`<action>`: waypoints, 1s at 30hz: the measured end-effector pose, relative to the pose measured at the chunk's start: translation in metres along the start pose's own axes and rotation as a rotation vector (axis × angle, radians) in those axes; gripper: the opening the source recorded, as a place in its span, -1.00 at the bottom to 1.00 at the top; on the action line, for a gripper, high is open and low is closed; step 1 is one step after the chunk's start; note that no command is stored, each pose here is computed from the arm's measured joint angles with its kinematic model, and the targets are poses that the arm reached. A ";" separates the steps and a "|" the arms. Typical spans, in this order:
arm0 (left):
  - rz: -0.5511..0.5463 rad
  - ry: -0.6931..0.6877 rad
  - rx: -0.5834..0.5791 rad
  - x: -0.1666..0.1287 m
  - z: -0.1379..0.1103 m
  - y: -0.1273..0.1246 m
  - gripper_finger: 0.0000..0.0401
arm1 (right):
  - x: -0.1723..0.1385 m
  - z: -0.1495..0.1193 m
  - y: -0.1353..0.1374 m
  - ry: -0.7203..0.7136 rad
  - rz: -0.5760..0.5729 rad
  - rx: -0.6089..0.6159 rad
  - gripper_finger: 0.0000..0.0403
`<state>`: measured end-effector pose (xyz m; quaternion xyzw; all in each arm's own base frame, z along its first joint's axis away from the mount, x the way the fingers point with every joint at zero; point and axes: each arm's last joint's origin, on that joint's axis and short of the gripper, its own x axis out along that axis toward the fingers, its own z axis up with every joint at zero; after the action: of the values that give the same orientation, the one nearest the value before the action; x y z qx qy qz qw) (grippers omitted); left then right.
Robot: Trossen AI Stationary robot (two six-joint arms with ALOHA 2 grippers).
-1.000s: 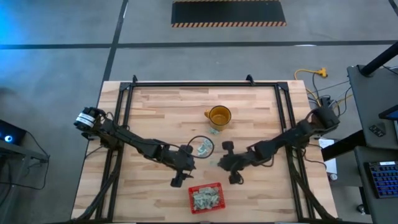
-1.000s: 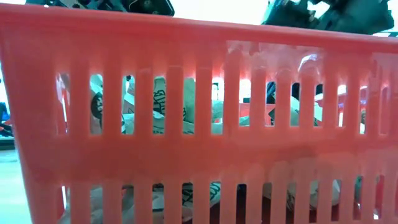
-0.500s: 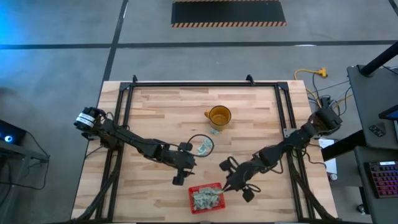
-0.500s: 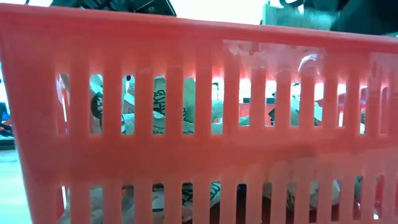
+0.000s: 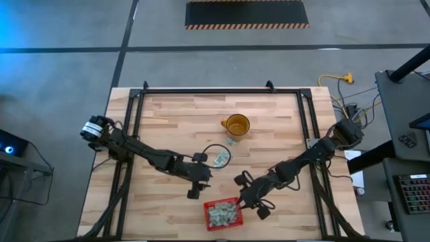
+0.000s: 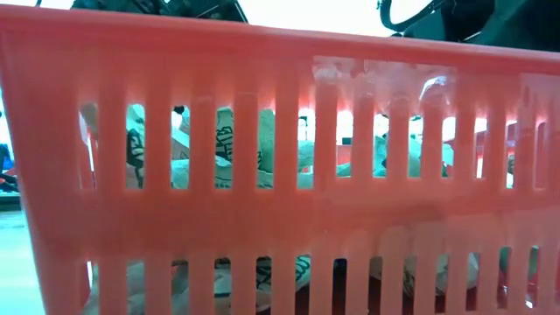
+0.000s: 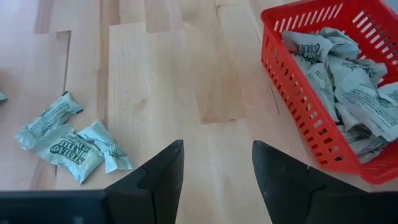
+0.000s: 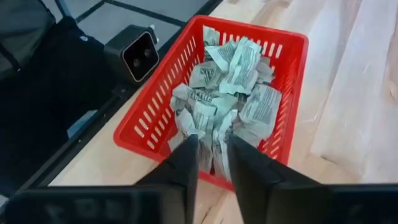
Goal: Pick and place Stevia / Truvia into bins
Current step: Put the stevia packet into the bin
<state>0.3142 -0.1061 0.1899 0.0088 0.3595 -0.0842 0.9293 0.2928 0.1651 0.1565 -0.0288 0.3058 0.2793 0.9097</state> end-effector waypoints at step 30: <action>0.224 -0.075 -0.085 0.061 -0.041 0.029 -0.14 | -0.038 -0.030 -0.012 0.379 -0.394 0.154 -0.49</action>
<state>0.3359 -0.0835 0.1170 0.0066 0.3247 0.0353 0.9451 0.2578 0.1293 0.1526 -0.0700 0.4795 0.0627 0.8725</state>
